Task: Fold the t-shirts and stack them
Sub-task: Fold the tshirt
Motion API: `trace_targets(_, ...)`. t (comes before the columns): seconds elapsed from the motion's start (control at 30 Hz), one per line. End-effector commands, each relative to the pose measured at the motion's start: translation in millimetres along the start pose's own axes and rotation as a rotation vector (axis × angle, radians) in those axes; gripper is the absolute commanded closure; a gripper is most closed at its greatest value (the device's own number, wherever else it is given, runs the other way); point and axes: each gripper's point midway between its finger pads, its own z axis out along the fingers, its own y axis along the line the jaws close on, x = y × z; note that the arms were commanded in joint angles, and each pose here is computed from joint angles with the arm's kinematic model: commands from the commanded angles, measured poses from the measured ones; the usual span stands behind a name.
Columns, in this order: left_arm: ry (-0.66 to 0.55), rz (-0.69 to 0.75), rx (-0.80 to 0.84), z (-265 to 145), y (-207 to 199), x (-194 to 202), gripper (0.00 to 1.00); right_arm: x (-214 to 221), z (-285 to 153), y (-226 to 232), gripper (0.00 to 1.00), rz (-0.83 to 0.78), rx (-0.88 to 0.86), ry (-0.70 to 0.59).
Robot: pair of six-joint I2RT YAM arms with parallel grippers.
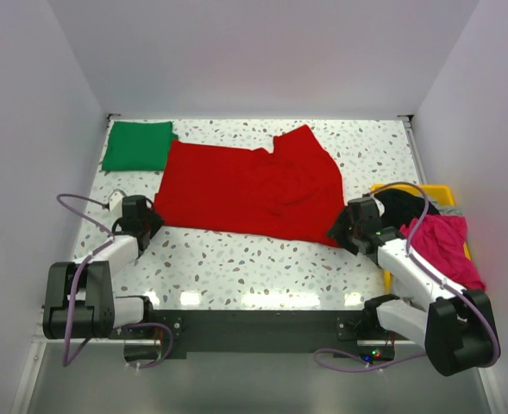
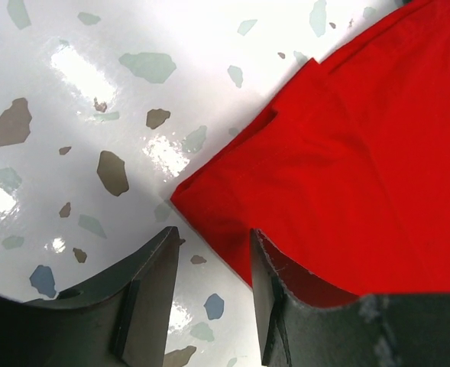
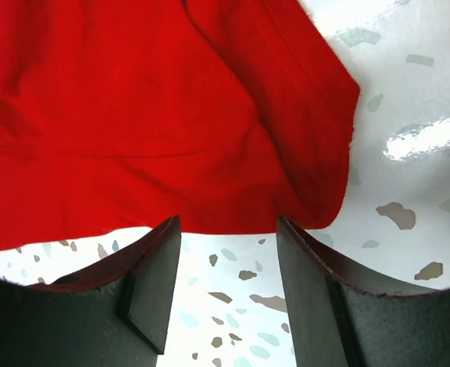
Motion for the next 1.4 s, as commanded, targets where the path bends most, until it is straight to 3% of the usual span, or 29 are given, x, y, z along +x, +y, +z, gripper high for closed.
trace_targets(0.0, -0.053, -0.018, 0.012, 5.0, -4.0, -12.9, 0.54, -2.8, 2.6, 4.7, 0.43, 0.008, -0.029, -0.016)
trace_targets(0.4, -0.041, -0.001, -0.008, 11.5, 0.3, -8.3, 0.6, 12.4, 3.7, -19.6, 0.41, 0.05, 0.027, -0.017)
trace_targets(0.7, -0.044, 0.008, -0.015, 14.3, -1.5, -11.8, 0.7, -16.0, 19.1, -18.9, 0.44, 0.009, 0.097, -0.1)
trace_targets(0.83, -0.041, 0.012, -0.028, 14.6, -0.4, -12.2, 0.86, -24.7, 23.4, -13.7, 0.5, -0.006, 0.108, -0.112)
trace_targets(0.93, -0.042, 0.014, -0.04, 13.4, 0.8, -13.7, 0.95, -25.7, 25.7, -10.0, 0.73, -0.02, 0.108, -0.096)
trace_targets(0.97, -0.038, 0.015, -0.043, 13.0, 1.0, -12.9, 0.98, -26.7, 24.9, -7.8, 0.89, -0.026, 0.104, -0.091)
trace_targets(1.03, -0.038, 0.015, -0.067, 10.1, 4.4, -14.9, 1.0, -25.8, 20.4, -7.2, 0.99, -0.033, 0.106, -0.076)
trace_targets(1.37, -0.077, -0.033, -0.155, -27.0, 31.0, -20.0, 1.0, -18.4, -36.2, 2.8, 1.0, -0.003, 0.013, -0.034)
